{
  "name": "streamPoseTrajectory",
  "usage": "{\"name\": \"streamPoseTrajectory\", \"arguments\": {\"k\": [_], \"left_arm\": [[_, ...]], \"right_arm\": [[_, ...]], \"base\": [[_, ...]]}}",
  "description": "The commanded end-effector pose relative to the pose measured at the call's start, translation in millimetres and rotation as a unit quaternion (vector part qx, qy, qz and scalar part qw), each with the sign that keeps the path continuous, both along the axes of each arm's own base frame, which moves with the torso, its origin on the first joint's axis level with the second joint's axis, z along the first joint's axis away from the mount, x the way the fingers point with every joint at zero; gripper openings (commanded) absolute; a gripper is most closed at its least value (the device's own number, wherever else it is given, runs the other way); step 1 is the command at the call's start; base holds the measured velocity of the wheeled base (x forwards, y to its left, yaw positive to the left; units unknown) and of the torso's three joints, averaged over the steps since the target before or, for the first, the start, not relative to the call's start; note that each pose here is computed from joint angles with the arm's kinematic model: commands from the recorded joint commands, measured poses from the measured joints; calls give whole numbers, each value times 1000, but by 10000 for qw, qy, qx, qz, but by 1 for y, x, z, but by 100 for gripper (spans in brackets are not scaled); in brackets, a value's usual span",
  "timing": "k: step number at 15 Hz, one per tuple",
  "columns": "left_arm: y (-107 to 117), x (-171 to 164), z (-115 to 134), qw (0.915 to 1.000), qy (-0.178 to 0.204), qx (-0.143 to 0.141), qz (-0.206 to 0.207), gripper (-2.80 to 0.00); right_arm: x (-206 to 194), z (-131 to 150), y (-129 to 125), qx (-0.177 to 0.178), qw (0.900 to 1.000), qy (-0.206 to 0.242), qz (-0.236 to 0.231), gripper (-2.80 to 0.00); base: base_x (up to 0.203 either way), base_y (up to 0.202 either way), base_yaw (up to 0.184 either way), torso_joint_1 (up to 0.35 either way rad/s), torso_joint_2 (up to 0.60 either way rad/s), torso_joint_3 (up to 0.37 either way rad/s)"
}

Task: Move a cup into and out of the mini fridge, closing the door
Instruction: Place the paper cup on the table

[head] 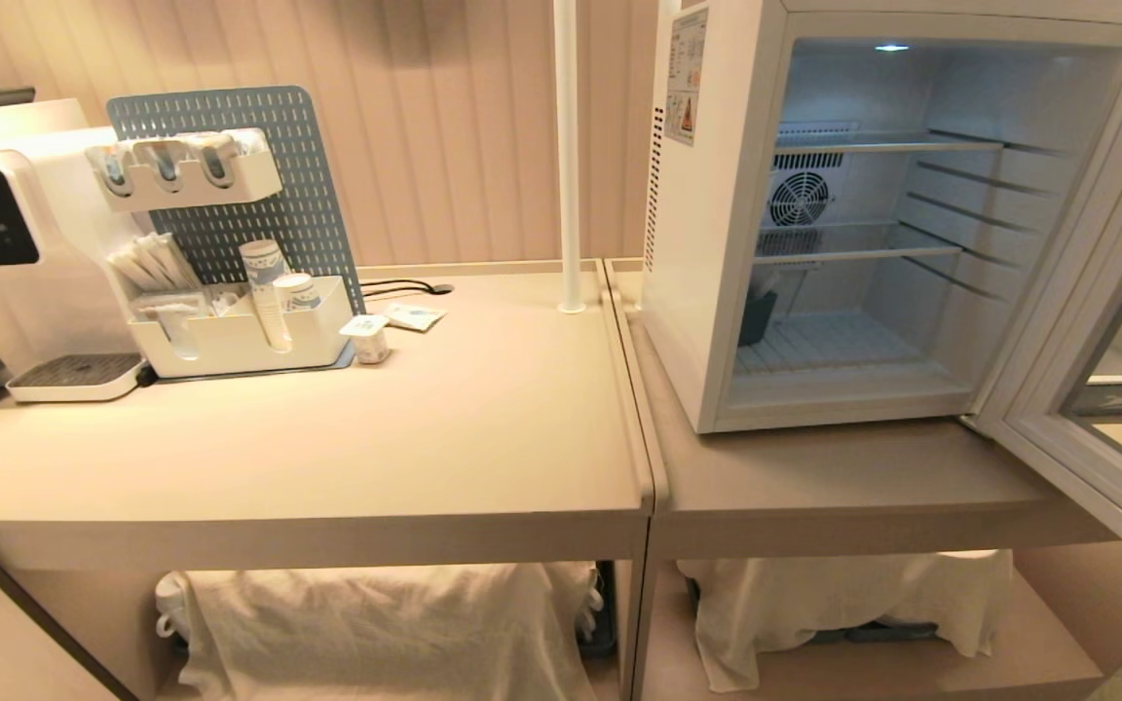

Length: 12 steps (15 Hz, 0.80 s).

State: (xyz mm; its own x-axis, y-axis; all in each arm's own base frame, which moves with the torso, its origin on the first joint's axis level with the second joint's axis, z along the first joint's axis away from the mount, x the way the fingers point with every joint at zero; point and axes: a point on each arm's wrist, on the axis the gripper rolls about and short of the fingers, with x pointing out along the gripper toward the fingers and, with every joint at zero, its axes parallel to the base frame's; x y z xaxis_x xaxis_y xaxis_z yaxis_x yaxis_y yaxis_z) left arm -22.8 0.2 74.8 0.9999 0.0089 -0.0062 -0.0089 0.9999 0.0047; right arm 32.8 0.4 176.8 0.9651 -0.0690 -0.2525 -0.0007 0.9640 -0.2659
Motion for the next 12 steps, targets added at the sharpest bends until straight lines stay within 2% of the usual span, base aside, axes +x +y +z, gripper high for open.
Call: {"name": "streamPoseTrajectory", "arguments": {"k": [1,5,8,12], "left_arm": [[0,0,0,10000,15,0,2,-280],[0,0,0,10000,11,0,2,-280],[0,0,0,10000,15,0,2,-280],[0,0,0,10000,15,0,2,-280]], "right_arm": [[-13,-14,-2,49,9992,-406,16,-280],[-33,-47,-3,305,9964,-748,275,-280],[-33,-61,-3,491,9960,-698,260,-280],[-30,-84,-2,526,9969,-520,254,-280]], "base": [[0,0,0,0,0,0],[0,0,0,0,0,0],[0,0,0,0,0,0],[0,0,0,0,0,0]]}}
